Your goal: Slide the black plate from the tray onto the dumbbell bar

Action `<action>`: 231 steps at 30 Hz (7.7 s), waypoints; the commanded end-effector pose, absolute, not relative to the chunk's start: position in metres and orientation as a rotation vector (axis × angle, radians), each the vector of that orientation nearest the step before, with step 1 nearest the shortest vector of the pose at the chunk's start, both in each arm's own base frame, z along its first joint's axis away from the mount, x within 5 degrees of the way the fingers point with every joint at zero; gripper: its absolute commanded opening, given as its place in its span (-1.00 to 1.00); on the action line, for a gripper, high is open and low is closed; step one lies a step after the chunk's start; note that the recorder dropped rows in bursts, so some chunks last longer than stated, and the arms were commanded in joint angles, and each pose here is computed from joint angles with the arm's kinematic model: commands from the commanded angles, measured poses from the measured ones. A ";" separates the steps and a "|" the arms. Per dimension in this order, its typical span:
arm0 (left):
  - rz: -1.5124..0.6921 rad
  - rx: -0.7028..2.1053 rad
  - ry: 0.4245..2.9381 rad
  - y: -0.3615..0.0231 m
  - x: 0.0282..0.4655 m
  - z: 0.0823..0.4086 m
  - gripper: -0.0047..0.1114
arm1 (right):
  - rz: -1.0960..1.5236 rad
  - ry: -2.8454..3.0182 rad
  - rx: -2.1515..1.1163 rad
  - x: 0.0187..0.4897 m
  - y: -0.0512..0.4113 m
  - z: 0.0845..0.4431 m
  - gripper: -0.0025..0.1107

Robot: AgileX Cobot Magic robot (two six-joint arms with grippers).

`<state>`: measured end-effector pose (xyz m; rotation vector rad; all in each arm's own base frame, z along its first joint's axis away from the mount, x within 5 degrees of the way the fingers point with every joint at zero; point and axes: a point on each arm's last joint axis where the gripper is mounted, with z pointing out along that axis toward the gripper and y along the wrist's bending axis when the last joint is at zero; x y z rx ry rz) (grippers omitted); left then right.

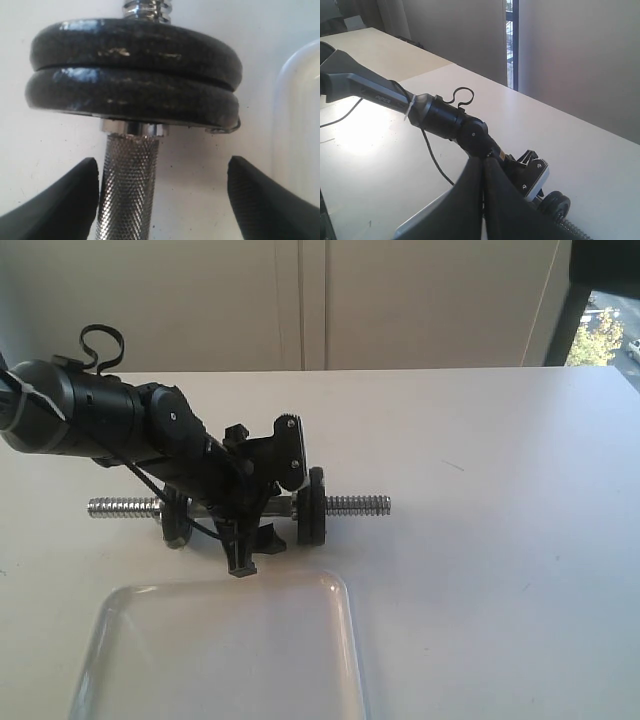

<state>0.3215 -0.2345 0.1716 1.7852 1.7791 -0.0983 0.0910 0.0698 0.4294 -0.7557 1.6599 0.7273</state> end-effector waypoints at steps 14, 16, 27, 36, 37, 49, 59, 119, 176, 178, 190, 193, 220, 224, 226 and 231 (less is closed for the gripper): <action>-0.084 1.791 1.794 -0.226 0.316 0.192 0.36 | 0.721 1.665 -0.742 0.092 0.069 0.428 -0.96; -0.080 1.761 1.804 -0.224 0.315 0.199 0.36 | 0.721 1.665 -0.742 0.092 0.069 0.428 -0.96; 0.058 1.554 2.233 -0.175 0.273 0.270 0.14 | 0.654 1.686 -0.805 0.090 0.070 0.424 -0.96; 0.119 1.068 2.407 -0.110 0.195 0.363 -0.92 | 0.560 1.581 -0.971 0.055 0.073 0.426 -0.96; 0.084 1.006 2.381 -0.102 0.180 0.375 -0.92 | 0.540 1.571 -0.979 0.049 0.071 0.426 -0.96; -0.317 0.484 1.622 0.026 -0.027 0.424 -0.92 | 0.253 1.455 -0.632 -0.026 0.004 0.422 -0.96; -0.211 0.373 1.770 0.019 0.008 0.335 -0.92 | 0.264 1.502 -0.532 0.014 0.015 0.370 -0.96; -0.184 -0.117 1.799 -0.004 0.055 0.178 -0.92 | 0.269 1.595 -0.567 0.019 0.019 0.354 -0.96; -0.091 0.121 1.891 -0.010 0.052 0.170 -0.92 | 0.269 1.595 -0.567 0.019 0.019 0.354 -0.96; -0.091 0.121 1.891 -0.010 0.052 0.170 -0.92 | 0.262 1.592 -0.574 0.019 0.019 0.354 -0.96; -0.091 0.121 1.891 -0.010 0.052 0.170 -0.92 | 0.265 1.593 -0.571 0.019 0.019 0.354 -0.96; -0.065 0.138 1.892 -0.009 0.052 0.169 -0.92 | 0.265 1.593 -0.571 0.019 0.019 0.354 -0.96; -0.162 -0.044 1.908 -0.007 0.052 0.169 -0.92 | 0.265 1.593 -0.571 0.019 0.019 0.354 -0.96; -0.161 -0.042 1.912 -0.007 0.052 0.168 -0.92 | 0.265 1.593 -0.571 0.019 0.019 0.354 -0.96; -0.150 -0.027 1.912 -0.007 0.052 0.168 -0.92 | 0.265 1.593 -0.571 0.019 0.019 0.354 -0.96; -0.147 -0.023 1.912 -0.007 0.052 0.168 -0.92 | 0.265 1.593 -0.571 0.019 0.019 0.354 -0.96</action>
